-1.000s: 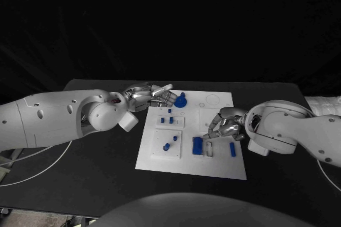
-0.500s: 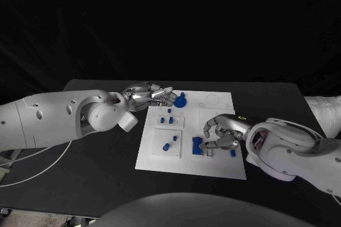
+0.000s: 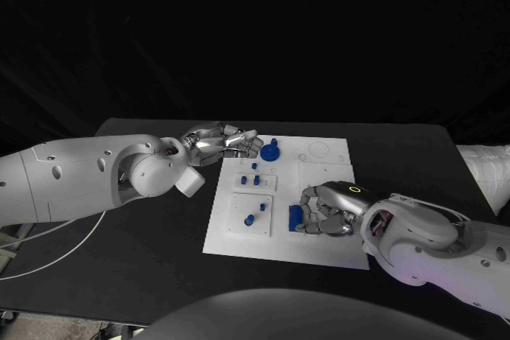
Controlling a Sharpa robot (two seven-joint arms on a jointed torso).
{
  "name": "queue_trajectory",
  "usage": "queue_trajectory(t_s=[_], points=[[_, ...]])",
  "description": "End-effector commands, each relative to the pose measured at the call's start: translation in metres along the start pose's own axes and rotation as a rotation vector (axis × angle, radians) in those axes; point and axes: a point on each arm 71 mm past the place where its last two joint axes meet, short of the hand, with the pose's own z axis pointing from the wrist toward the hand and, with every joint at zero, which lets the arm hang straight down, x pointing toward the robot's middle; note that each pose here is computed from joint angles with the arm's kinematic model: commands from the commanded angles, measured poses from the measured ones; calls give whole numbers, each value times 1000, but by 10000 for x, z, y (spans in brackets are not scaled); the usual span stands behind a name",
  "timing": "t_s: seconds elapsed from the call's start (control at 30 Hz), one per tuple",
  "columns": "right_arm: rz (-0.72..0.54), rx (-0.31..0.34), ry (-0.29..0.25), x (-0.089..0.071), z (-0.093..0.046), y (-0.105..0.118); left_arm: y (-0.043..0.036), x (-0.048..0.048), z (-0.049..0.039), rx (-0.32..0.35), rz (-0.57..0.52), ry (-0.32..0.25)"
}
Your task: Assemble the parts on the task board
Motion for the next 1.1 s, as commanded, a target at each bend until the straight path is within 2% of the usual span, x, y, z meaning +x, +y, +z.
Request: queue_trajectory(t_s=[0.03,0.47,0.77,1.1], points=[[-33,-28,-22,32,11,16,-18,18,-1,20,2,10],[-41,-17,-12,115,71,-23,-17,17,-3,19,1,12],[-42,-11,-34,109,79,-52,-16,16,-3,18,1,13],[-35,10,0,134,68,-80,-12,20,-1,14,2,16]])
